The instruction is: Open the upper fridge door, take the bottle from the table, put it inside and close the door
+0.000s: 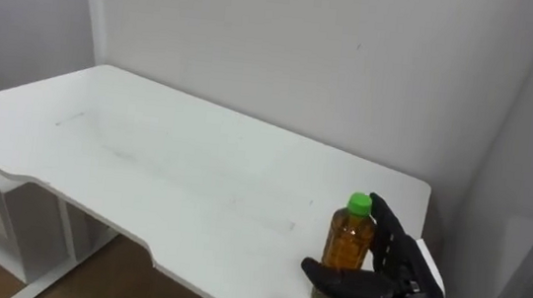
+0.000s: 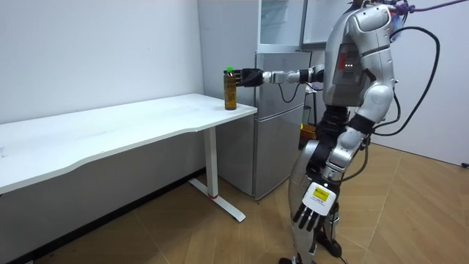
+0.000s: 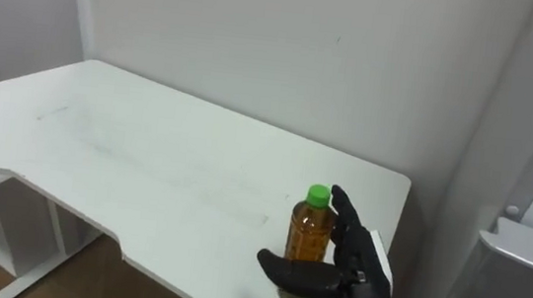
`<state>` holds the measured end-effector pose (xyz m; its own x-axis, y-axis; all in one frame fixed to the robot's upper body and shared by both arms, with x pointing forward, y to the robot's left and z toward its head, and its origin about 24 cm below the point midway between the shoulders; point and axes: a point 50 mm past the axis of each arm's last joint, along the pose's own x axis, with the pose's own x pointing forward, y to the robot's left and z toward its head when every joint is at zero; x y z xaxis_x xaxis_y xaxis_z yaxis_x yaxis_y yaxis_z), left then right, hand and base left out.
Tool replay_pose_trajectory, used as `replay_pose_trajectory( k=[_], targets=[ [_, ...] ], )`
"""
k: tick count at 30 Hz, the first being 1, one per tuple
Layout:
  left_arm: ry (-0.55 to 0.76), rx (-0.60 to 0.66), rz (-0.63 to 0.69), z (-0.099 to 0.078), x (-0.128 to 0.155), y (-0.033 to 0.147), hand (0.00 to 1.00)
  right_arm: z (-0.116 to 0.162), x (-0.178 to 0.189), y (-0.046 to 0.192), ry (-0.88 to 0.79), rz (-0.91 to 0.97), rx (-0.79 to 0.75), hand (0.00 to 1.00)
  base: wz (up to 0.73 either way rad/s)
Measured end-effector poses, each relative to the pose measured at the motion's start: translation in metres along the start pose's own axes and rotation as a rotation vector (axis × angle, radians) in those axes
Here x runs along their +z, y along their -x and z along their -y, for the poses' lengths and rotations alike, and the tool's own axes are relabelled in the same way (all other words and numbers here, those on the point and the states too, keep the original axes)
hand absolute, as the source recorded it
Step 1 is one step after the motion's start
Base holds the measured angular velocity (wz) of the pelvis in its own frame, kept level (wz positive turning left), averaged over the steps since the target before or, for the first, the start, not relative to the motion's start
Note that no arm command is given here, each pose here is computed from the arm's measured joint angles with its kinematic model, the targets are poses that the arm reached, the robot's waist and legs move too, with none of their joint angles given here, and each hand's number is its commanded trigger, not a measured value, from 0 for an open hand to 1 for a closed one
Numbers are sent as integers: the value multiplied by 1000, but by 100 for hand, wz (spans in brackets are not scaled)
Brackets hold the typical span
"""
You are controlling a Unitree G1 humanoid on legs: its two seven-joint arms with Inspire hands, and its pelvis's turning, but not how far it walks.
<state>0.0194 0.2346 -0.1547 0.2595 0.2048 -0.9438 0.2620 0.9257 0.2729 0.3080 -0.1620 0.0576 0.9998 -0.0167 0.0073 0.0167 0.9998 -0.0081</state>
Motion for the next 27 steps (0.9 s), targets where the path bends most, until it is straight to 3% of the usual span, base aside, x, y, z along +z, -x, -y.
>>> replay_pose_trajectory(
  k=[27],
  targets=[
    [-55, -42, -7, 12, 1, 0, 0, 11, -39, 0, -28, -194, -249, 0, 4]
  ],
)
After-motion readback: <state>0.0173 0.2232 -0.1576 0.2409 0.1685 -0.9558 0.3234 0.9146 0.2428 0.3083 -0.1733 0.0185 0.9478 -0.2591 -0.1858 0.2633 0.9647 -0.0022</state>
